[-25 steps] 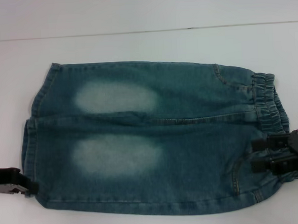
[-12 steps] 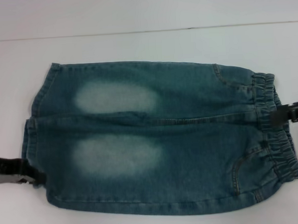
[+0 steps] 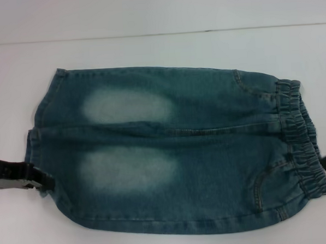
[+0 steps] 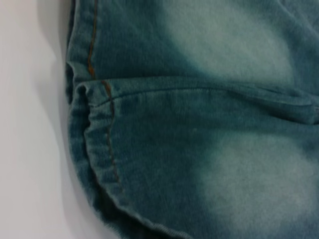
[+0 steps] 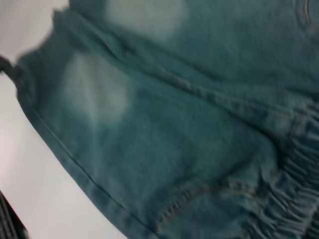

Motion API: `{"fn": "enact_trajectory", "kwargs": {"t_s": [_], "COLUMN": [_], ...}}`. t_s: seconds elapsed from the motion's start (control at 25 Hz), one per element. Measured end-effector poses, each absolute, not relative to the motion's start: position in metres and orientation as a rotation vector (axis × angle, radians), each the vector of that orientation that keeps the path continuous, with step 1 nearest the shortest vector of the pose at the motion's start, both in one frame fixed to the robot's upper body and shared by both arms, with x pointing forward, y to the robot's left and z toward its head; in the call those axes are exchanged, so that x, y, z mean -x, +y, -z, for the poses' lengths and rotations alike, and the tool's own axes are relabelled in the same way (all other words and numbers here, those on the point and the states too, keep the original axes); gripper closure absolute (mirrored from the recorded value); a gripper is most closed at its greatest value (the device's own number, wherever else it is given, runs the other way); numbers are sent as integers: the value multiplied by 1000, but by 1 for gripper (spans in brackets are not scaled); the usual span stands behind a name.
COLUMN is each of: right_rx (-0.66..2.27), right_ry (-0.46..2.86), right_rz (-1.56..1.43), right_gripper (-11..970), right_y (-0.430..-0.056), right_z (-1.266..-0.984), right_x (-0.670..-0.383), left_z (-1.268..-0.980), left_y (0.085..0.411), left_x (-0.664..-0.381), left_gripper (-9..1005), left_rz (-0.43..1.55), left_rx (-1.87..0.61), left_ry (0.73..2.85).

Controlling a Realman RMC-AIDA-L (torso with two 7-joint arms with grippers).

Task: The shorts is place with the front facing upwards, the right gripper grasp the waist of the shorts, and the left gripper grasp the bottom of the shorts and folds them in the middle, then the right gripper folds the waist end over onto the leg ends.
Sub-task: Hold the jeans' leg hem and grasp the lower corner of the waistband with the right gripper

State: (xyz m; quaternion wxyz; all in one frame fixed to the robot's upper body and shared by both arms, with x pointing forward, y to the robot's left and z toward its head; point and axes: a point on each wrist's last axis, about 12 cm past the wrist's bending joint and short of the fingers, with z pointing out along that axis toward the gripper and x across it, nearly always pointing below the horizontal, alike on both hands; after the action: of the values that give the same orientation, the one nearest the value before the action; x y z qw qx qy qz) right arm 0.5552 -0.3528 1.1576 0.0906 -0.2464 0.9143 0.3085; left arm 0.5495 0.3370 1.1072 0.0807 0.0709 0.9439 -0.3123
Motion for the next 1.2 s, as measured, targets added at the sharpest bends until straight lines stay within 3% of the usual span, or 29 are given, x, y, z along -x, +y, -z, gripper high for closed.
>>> {"fn": "enact_trajectory", "kwargs": {"t_s": [0.72,1.2], "right_rx": [931,1005], "right_ry": [2911,2914], "right_rz": [-674,-682], "right_gripper": [60,100], "right_y": [-328,-310], "right_z": [-1137,-1124], "right_x": [-567,-571], "left_z": [-1109,-1108], "left_y": [333,332], "left_x": [-553,-553], "left_gripper": [886,879], "left_rz": [940,944], "left_rx": [-230,-226], "left_ry": [2812,2813]}}
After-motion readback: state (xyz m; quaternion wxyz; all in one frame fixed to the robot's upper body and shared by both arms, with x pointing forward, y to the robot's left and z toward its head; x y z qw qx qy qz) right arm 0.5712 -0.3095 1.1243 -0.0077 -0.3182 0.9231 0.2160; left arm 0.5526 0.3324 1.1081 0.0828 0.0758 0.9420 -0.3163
